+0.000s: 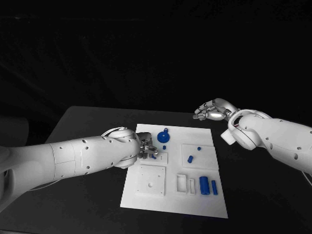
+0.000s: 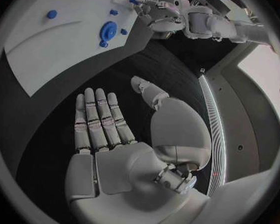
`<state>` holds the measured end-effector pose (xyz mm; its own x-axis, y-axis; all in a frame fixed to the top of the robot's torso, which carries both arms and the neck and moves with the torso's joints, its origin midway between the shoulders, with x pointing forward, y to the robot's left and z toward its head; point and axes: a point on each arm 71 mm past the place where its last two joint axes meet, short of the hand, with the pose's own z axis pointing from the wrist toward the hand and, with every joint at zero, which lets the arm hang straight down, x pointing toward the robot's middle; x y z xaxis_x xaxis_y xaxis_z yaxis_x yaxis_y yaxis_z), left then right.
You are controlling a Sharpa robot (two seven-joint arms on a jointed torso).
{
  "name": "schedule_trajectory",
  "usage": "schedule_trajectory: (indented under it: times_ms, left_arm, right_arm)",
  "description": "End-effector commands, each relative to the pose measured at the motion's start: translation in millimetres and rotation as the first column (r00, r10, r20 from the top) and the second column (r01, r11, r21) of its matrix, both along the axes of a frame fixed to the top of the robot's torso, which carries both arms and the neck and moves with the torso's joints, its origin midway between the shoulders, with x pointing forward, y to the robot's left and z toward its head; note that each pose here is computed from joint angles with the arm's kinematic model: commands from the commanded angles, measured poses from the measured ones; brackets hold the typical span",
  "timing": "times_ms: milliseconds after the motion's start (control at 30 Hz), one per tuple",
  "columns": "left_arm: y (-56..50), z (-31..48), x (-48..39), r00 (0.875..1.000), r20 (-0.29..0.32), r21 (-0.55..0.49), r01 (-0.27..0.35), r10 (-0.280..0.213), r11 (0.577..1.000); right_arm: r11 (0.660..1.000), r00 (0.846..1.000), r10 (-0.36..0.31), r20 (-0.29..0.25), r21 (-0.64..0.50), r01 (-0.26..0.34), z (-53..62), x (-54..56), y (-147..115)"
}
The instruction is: Assemble the parts on the task board
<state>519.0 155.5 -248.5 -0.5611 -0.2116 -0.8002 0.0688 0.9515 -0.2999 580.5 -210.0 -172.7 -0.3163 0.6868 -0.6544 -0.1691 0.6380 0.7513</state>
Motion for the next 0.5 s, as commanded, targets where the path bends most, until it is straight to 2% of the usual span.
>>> schedule_trajectory:
  times_ms: [33, 500]
  left_arm:
    - [-0.8, 0.6, 0.6, 1.0, 0.009, 0.0, 0.008, -0.008, 1.0]
    - [-4.1, 1.0, 1.8, 1.0, 0.02, 0.007, 0.018, -0.018, 1.0]
  right_arm:
    - [1.0, 1.0, 0.012, -0.004, 0.002, -0.012, 0.0, -0.4, 1.3]
    - [1.0, 1.0, 0.015, -0.005, 0.002, -0.015, 0.0, -0.7, 1.8]
